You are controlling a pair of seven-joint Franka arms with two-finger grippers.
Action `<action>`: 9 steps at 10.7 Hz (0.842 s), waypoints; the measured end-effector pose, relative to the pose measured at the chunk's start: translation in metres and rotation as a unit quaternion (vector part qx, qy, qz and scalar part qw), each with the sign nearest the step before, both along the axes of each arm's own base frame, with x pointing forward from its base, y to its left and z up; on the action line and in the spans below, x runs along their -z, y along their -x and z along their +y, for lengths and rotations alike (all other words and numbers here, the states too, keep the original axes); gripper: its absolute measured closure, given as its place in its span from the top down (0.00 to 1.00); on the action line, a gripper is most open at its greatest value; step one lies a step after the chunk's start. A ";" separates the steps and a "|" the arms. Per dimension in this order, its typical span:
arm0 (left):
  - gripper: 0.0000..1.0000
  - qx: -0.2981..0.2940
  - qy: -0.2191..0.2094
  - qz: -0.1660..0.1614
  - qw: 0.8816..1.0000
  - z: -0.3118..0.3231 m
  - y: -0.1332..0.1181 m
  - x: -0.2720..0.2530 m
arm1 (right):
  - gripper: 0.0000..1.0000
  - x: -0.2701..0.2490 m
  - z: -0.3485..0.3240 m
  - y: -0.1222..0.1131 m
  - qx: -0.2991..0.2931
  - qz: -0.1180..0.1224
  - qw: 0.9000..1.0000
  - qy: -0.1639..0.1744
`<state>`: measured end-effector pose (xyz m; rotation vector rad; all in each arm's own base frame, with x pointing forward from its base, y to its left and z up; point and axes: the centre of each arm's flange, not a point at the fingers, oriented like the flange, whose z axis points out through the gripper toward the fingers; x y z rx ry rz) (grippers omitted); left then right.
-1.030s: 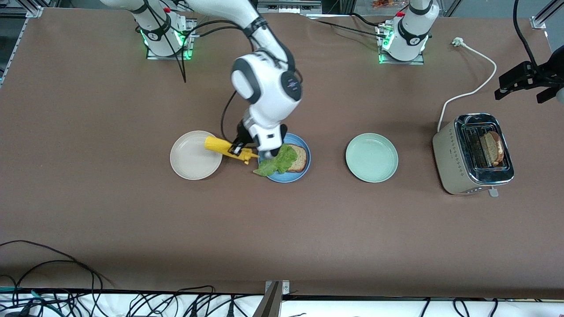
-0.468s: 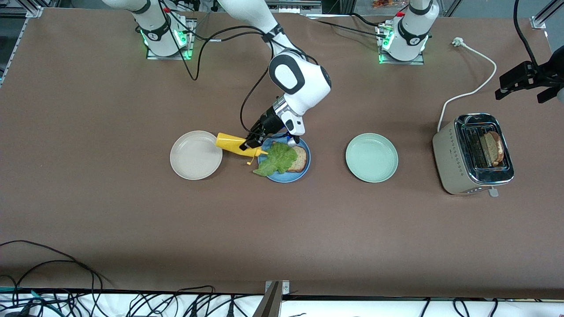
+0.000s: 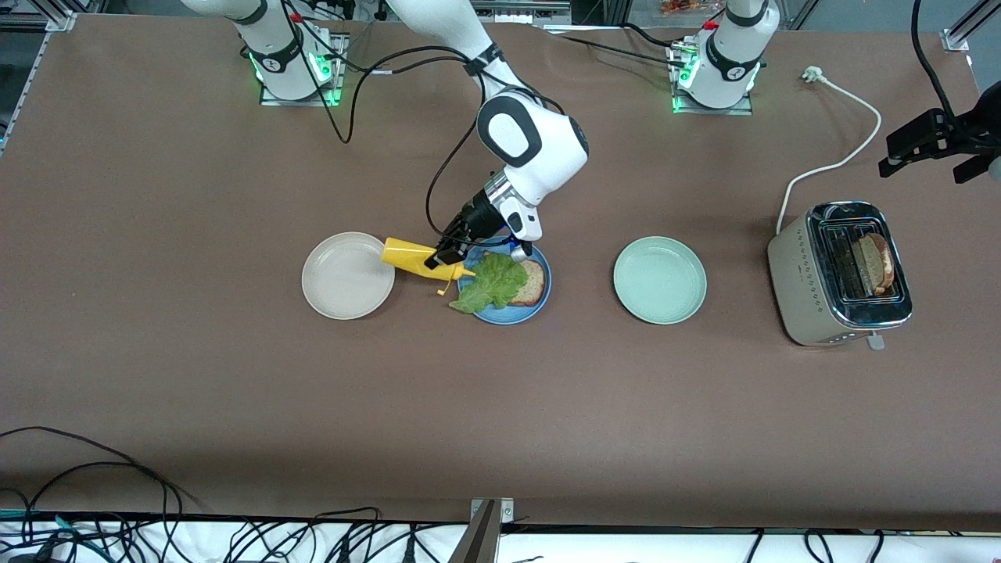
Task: Make sandwich in blue plate with both arms
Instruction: 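Tilt the mustard bottle over the lettuce with the right gripper, then carry the mustard bottle back beside the cream plate with the right gripper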
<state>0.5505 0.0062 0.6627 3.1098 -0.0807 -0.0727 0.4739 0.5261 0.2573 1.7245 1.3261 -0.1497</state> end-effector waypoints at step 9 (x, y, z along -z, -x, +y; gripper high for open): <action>1.00 0.000 0.000 0.004 1.000 0.000 -0.003 0.004 | 0.13 -0.127 -0.113 -0.107 0.093 0.131 0.959 -0.234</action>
